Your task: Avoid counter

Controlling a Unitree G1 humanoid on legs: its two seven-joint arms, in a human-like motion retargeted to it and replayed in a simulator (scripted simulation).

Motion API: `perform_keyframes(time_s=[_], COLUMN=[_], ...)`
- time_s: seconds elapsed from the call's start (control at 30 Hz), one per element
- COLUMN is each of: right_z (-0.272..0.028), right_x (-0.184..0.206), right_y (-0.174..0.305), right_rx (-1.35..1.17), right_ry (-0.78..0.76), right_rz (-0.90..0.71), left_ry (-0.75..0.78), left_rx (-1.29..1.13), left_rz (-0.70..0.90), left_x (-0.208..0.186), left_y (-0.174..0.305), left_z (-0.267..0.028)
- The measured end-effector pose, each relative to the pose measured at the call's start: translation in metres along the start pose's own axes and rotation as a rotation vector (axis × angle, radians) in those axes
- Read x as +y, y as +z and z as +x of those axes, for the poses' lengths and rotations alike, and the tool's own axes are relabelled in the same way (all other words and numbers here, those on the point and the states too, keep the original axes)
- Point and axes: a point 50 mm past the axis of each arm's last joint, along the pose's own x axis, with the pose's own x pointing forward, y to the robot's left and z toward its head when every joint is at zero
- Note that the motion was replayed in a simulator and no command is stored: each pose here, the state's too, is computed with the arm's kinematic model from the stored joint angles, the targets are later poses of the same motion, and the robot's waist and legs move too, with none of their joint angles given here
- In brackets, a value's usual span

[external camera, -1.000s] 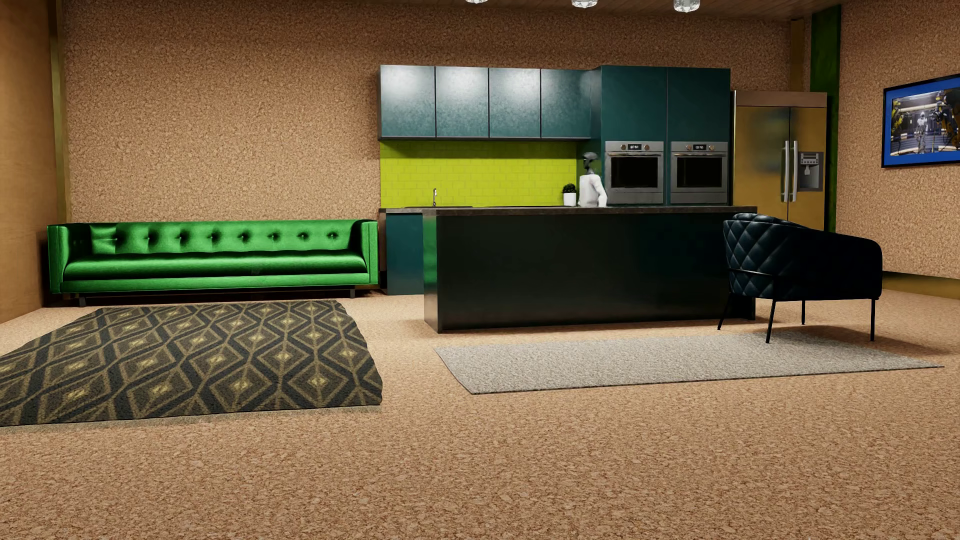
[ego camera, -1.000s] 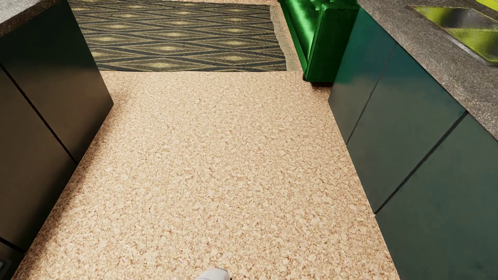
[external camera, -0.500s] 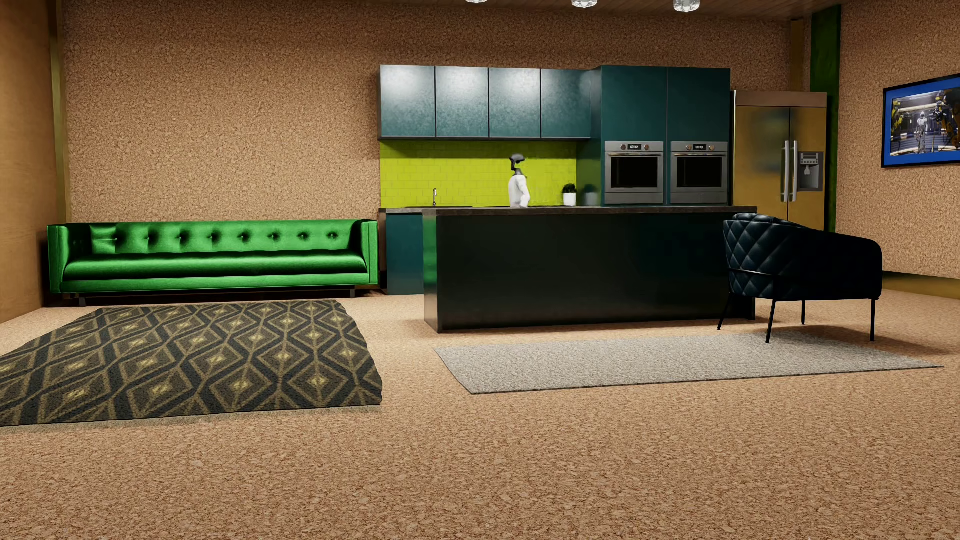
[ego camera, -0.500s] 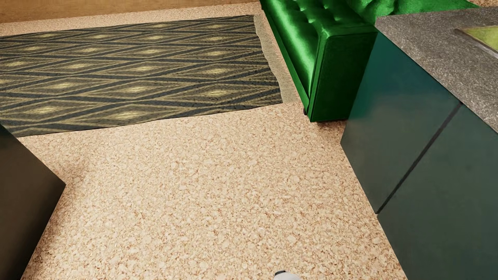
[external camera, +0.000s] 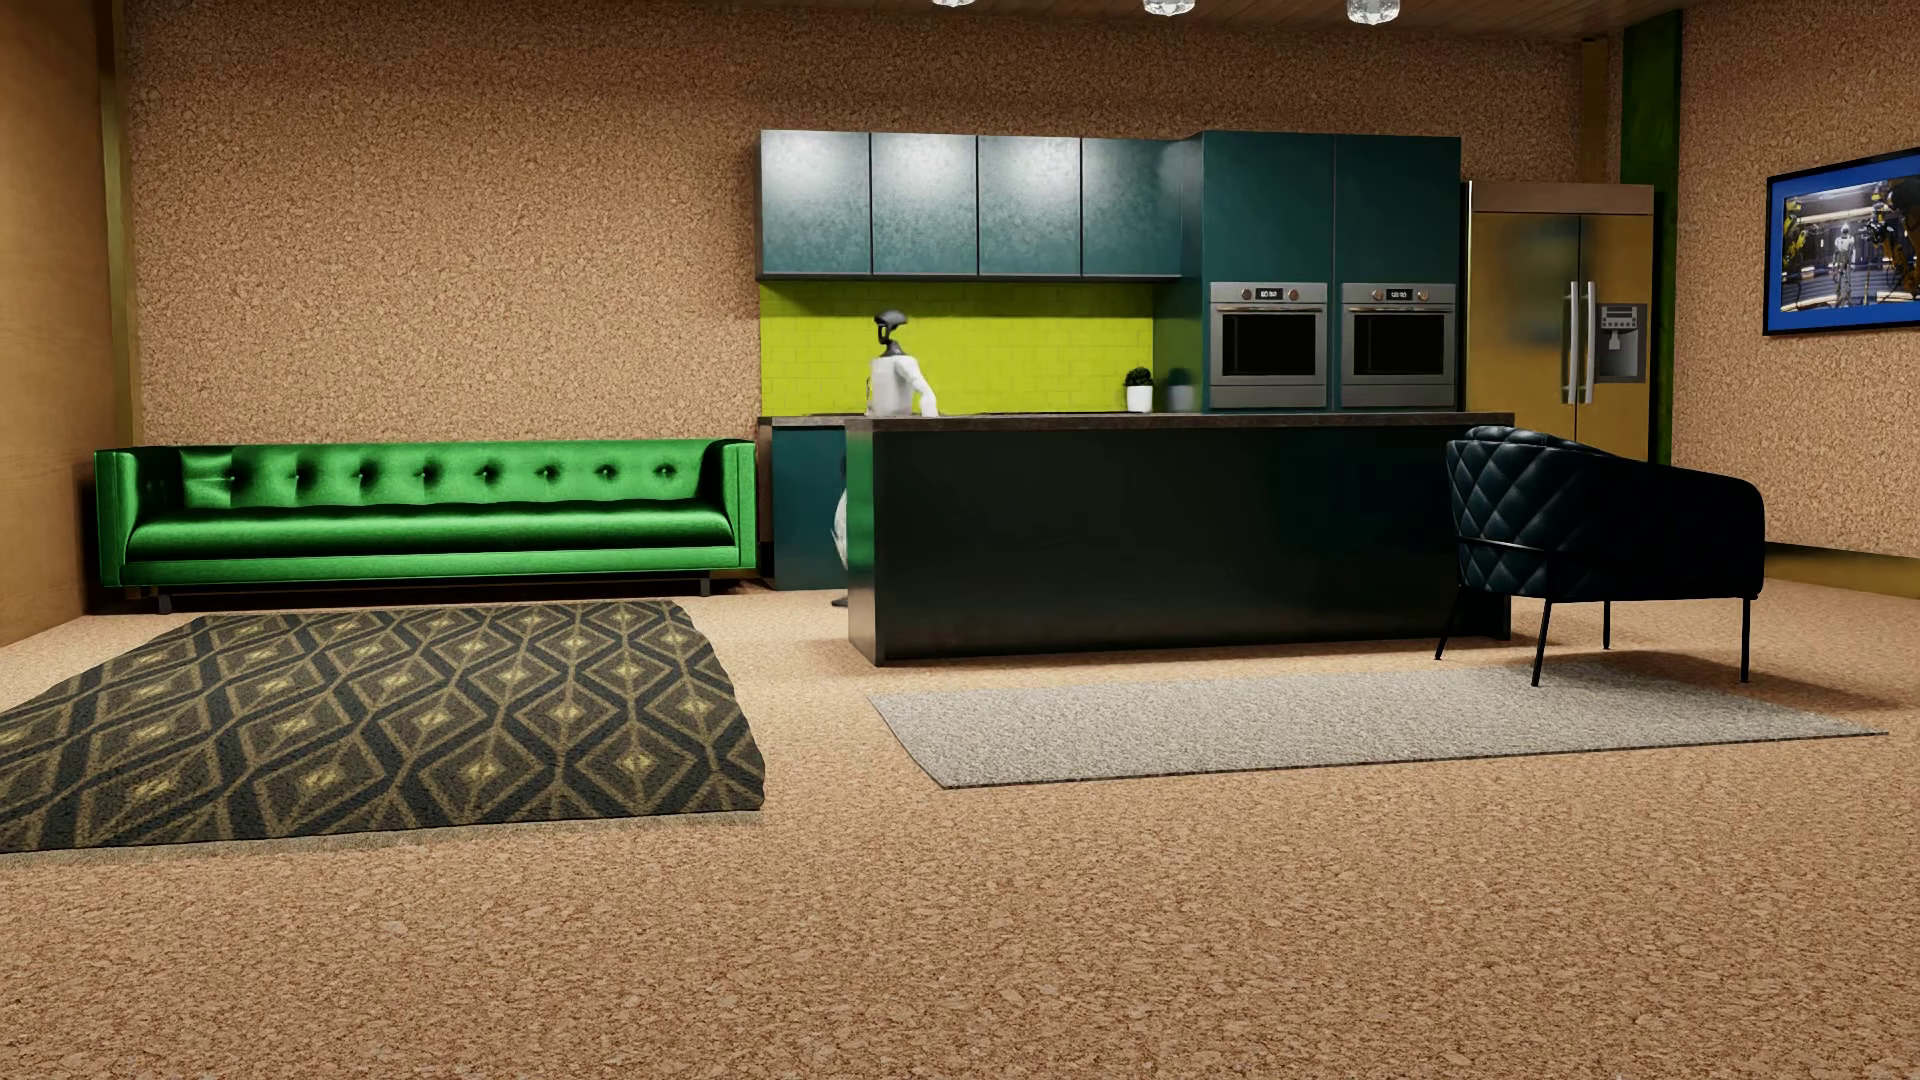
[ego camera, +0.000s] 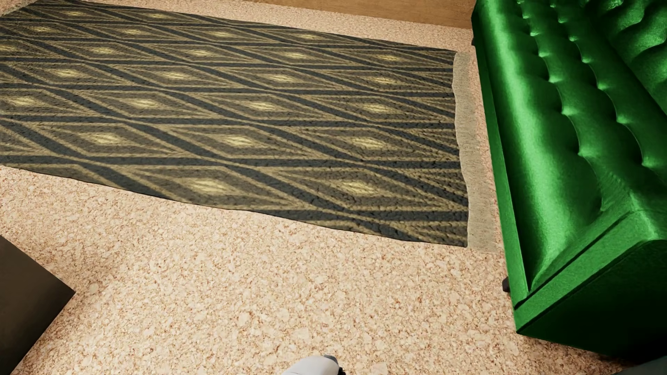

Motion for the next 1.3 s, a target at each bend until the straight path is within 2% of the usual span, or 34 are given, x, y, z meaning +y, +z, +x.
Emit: perform_keyframes(time_s=[0.1,0.2,0.27,0.37,0.43,0.53,0.67,0.73,0.83,0.9,0.97,1.03,1.1,1.17,1.23,1.3], right_z=[-0.016,-0.042,-0.055,-0.057,-0.053,-0.037,-0.008,0.003,0.009,0.007,0.008,0.007,0.005,-0.011,-0.032,-0.052], right_x=[0.026,0.054,0.071,0.078,0.068,0.043,0.005,-0.019,-0.053,-0.059,-0.041,-0.013,0.017,0.042,0.06,0.075], right_y=[-0.057,-0.099,-0.112,-0.112,-0.111,-0.097,-0.033,0.007,0.073,0.09,0.075,0.045,0.01,-0.039,-0.08,-0.111], right_rx=[0.205,0.331,0.366,0.369,0.369,0.339,0.123,-0.004,-0.205,-0.272,-0.238,-0.144,-0.015,0.14,0.275,0.372], right_ry=[0.108,0.193,0.232,0.241,0.216,0.155,0.062,-0.015,-0.11,-0.136,-0.099,-0.026,0.06,0.124,0.187,0.282], right_rz=[-0.101,-0.108,-0.085,-0.062,-0.071,-0.096,-0.135,-0.108,-0.111,-0.084,-0.031,-0.028,-0.042,-0.035,-0.067,-0.177], left_ry=[0.011,0.045,0.081,0.141,0.129,0.062,0.022,0.038,0.057,0.057,0.039,0.034,0.035,0.056,0.094,0.155], left_rx=[-0.241,-0.48,-0.621,-0.77,-0.718,-0.496,-0.289,-0.208,-0.122,-0.068,0.0,-0.022,-0.143,-0.32,-0.521,-0.703], left_rz=[-0.001,-0.026,-0.014,-0.018,-0.046,-0.048,0.021,0.0,-0.03,-0.042,-0.036,-0.041,-0.07,-0.106,-0.099,-0.072], left_x=[0.005,0.017,0.031,0.051,0.047,0.023,0.011,0.015,0.021,0.019,0.012,0.01,0.009,0.016,0.032,0.056], left_y=[0.067,0.132,0.167,0.195,0.183,0.139,0.083,0.056,0.03,0.013,-0.004,0.006,0.04,0.084,0.135,0.183], left_z=[0.0,-0.014,-0.029,-0.052,-0.044,-0.015,-0.001,0.0,-0.001,-0.002,-0.002,0.0,0.002,-0.004,-0.02,-0.042])
